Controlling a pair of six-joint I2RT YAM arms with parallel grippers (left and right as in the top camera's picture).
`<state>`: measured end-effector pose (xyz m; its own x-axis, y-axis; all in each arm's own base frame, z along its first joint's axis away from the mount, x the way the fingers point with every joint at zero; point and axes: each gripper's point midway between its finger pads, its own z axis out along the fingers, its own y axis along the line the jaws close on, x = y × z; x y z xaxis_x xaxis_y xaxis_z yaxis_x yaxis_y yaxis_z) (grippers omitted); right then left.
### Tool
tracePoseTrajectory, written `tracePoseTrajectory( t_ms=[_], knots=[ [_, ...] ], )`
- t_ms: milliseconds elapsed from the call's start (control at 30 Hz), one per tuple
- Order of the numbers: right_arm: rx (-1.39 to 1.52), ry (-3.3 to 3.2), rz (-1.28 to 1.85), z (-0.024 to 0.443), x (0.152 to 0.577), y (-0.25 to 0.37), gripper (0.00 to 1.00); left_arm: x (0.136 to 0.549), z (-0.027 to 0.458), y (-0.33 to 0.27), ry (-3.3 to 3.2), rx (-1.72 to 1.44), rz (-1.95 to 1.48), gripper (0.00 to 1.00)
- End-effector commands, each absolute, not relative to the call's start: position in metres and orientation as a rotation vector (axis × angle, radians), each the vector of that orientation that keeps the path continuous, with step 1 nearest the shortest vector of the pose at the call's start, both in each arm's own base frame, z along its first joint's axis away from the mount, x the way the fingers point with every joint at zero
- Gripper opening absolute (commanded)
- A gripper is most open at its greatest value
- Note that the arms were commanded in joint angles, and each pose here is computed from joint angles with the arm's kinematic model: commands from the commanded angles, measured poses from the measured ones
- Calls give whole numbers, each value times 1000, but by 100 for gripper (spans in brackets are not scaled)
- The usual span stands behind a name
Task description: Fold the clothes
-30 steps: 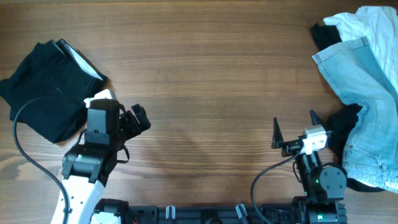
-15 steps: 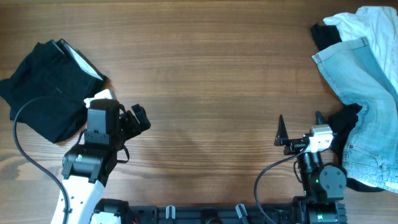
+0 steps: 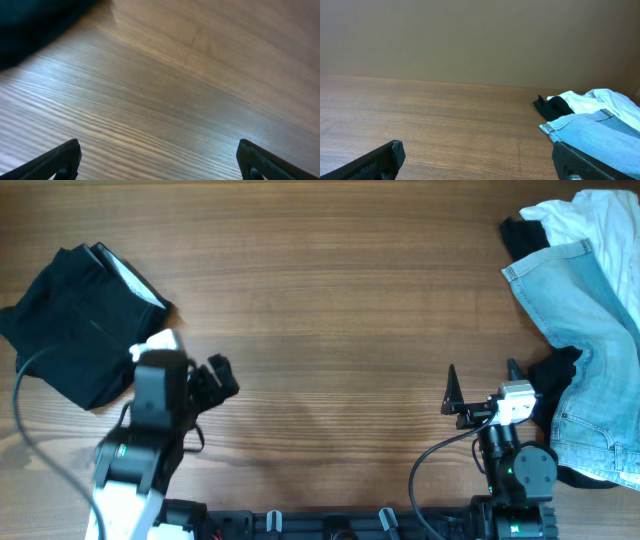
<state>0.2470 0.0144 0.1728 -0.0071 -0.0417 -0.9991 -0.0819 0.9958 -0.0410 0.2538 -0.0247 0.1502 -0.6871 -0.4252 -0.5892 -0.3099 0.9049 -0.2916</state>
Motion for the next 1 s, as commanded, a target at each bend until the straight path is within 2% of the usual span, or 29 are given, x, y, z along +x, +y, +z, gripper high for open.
tracePoseTrajectory(
  t_ms=[0,133,300,433,967],
  knots=[
    [-62,1571,26,175,247,10,100,234,160,-12,2239,-487,-197,100],
    [-62,1571,25,175,247,10,100,236,143,-2,2006,-503,-249,100],
    [-62,1571,25,175,247,10,100,252,163,3,1589,-390,-290,100],
    [-62,1571,25,175,247,10,100,247,165,-4,1607,-185,-176,100],
    [-62,1571,25,175,247,10,100,246,158,-6,1632,-178,-185,100]
  ],
)
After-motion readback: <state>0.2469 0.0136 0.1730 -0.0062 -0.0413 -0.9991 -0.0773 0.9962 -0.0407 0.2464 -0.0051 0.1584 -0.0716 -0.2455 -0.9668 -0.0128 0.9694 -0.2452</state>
